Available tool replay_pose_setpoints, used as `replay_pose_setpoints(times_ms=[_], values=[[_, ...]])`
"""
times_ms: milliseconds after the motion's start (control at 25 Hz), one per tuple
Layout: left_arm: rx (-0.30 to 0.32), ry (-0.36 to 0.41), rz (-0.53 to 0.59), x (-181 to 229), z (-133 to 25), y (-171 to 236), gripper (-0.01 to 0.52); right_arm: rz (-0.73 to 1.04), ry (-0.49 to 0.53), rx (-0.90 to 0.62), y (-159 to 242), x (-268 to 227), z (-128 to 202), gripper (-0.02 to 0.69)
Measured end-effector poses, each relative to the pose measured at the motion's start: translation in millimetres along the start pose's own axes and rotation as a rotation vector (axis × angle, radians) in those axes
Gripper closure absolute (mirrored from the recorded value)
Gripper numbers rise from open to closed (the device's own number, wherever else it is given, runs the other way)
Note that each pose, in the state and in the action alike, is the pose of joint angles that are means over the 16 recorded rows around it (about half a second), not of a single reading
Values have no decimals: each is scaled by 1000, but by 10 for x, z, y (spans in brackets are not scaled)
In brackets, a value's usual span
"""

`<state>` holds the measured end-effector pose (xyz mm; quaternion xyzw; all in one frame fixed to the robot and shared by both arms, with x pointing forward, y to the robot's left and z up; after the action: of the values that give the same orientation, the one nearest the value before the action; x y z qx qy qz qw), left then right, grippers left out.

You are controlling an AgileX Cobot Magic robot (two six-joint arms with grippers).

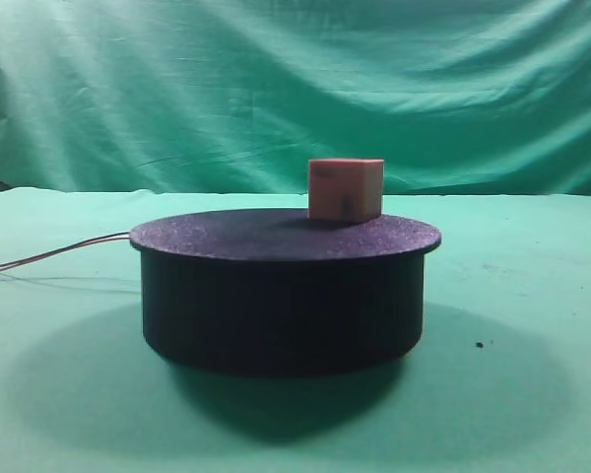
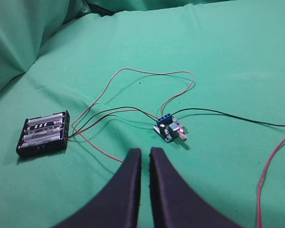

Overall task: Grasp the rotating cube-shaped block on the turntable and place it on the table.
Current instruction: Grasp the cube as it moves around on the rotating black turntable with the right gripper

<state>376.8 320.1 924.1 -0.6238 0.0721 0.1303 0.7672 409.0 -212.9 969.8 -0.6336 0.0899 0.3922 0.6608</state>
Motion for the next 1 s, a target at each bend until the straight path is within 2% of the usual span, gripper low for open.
replay_pose_setpoints(times_ms=[360,520,680,1000], values=[[0,0,0,0,0,0,514,276,-180,-201,-87,428,581,659],[0,0,0,0,0,0,514,365,-231,-262,-130,677,911,609],[0,0,0,0,0,0,514,429,-250,-273,-168,924,1170,499],[0,0,0,0,0,0,514,520,-264,-250,-203,1305,1482,196]])
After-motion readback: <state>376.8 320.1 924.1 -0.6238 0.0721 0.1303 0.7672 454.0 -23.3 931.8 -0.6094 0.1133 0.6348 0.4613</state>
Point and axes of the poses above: a point on each arm's last joint axis where the gripper is mounted, x pointing out along that axis toward the gripper, z along the wrist's bending axis when the last joint is at zero, y = z × x, the point moved 9 cm from there along x, pointing out along that axis toward the gripper, and after that the axes turned 4 degrees about x, right-handed, at the moved point
